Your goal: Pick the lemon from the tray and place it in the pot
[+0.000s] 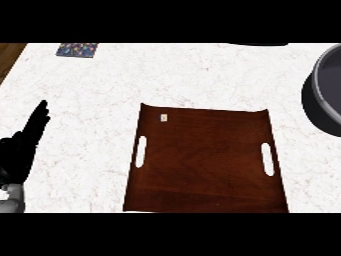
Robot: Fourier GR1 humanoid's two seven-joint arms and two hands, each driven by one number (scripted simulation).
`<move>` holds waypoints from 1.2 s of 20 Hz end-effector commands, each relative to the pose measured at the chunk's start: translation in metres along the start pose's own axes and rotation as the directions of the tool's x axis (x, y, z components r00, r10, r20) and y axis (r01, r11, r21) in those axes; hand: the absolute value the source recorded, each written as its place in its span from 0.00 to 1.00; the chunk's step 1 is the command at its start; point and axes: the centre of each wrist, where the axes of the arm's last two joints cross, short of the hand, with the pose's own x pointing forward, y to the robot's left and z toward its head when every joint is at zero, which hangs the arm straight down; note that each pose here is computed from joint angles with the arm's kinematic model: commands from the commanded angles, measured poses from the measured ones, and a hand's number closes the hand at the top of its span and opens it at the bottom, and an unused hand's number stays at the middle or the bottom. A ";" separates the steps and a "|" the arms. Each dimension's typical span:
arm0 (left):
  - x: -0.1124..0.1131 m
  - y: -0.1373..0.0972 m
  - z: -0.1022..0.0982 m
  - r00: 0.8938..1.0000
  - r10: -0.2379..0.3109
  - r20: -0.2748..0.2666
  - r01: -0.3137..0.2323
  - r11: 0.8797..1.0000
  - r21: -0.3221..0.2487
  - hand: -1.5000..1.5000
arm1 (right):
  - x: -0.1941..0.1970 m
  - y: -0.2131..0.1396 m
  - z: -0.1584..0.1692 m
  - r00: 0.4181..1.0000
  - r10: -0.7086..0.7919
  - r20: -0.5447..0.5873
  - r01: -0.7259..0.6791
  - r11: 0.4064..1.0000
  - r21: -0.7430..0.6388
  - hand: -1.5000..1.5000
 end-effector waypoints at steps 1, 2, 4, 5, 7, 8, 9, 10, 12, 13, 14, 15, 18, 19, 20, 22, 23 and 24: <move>0.001 0.002 -0.002 1.000 0.002 0.018 -0.002 1.000 -0.006 0.50 | -0.027 0.013 0.007 0.993 0.120 0.006 -0.120 0.992 0.035 1.00; 0.009 -0.004 -0.007 1.000 0.007 0.025 -0.007 1.000 -0.018 0.50 | -0.033 0.009 0.005 0.999 0.035 -0.011 -0.035 0.999 0.033 1.00; 0.004 -0.006 0.001 1.000 0.014 0.018 -0.014 0.999 -0.031 0.50 | -0.035 0.004 0.003 0.997 -0.046 -0.061 0.050 0.997 0.059 1.00; 0.007 -0.014 -0.006 1.000 0.008 0.030 -0.007 0.999 -0.032 0.50 | -0.023 0.005 0.001 0.994 -0.076 -0.082 0.081 0.995 0.064 0.00; 0.011 -0.002 -0.001 0.999 -0.005 0.037 0.005 1.000 -0.001 0.50 | -0.031 0.024 0.012 0.985 -0.121 -0.125 0.131 0.989 0.073 0.00; 0.015 -0.014 -0.007 1.000 0.010 0.020 -0.009 1.000 -0.024 0.50 | -0.032 0.016 0.007 0.982 -0.152 -0.115 0.163 0.982 0.098 0.00; 0.004 -0.004 -0.001 1.000 0.006 0.009 -0.006 1.000 -0.031 0.50 | -0.039 0.018 0.010 0.978 -0.177 -0.113 0.187 0.979 0.086 0.00; 0.010 -0.007 -0.006 1.000 0.017 0.020 -0.017 1.000 -0.025 0.50 | -0.030 0.022 0.010 0.975 -0.187 -0.122 0.199 0.975 0.099 0.00; 0.010 -0.004 -0.006 1.000 0.003 0.026 -0.002 1.000 -0.024 0.50 | -0.033 0.018 0.009 0.971 -0.226 -0.084 0.234 0.967 0.104 0.00; 0.011 0.008 -0.004 1.000 0.004 0.022 -0.004 1.000 -0.023 0.50 | -0.046 0.023 0.014 0.970 -0.224 -0.092 0.231 0.969 0.085 0.00; 0.005 0.003 -0.002 1.000 -0.004 0.029 0.004 1.000 -0.017 0.50 | -0.046 0.020 0.012 0.966 -0.239 -0.095 0.247 0.966 0.082 0.00; 0.013 -0.001 -0.006 1.000 0.010 0.026 -0.009 0.999 -0.034 0.50 | -0.044 0.016 0.010 0.962 -0.259 -0.083 0.265 0.962 0.069 0.00; 0.011 -0.013 -0.004 0.999 0.011 0.034 -0.010 1.000 -0.017 0.50 | -0.027 0.013 0.006 0.919 -0.393 0.009 0.393 0.919 -0.021 0.00; -0.002 -0.006 0.006 1.000 0.007 0.022 -0.007 1.000 -0.016 0.50 | -0.031 0.014 0.007 0.893 -0.449 0.015 0.448 0.889 -0.091 0.00; 0.010 0.004 -0.004 1.000 -0.011 0.013 0.011 1.000 -0.003 0.50 | -0.028 0.000 -0.001 0.859 -0.511 0.042 0.512 0.851 -0.118 0.00; 0.005 -0.001 -0.003 1.000 0.013 0.012 -0.013 1.000 -0.003 0.50 | -0.017 0.001 -0.002 0.805 -0.591 0.055 0.589 0.786 -0.186 0.00; 0.004 0.004 0.000 1.000 0.012 0.007 -0.011 1.000 -0.017 0.50 | -0.031 -0.004 -0.003 0.773 -0.632 0.044 0.629 0.757 -0.176 0.00; 0.002 -0.009 0.001 1.000 0.008 -0.006 -0.008 1.000 -0.004 0.50 | -0.033 -0.006 -0.003 0.753 -0.656 0.051 0.654 0.737 -0.172 0.00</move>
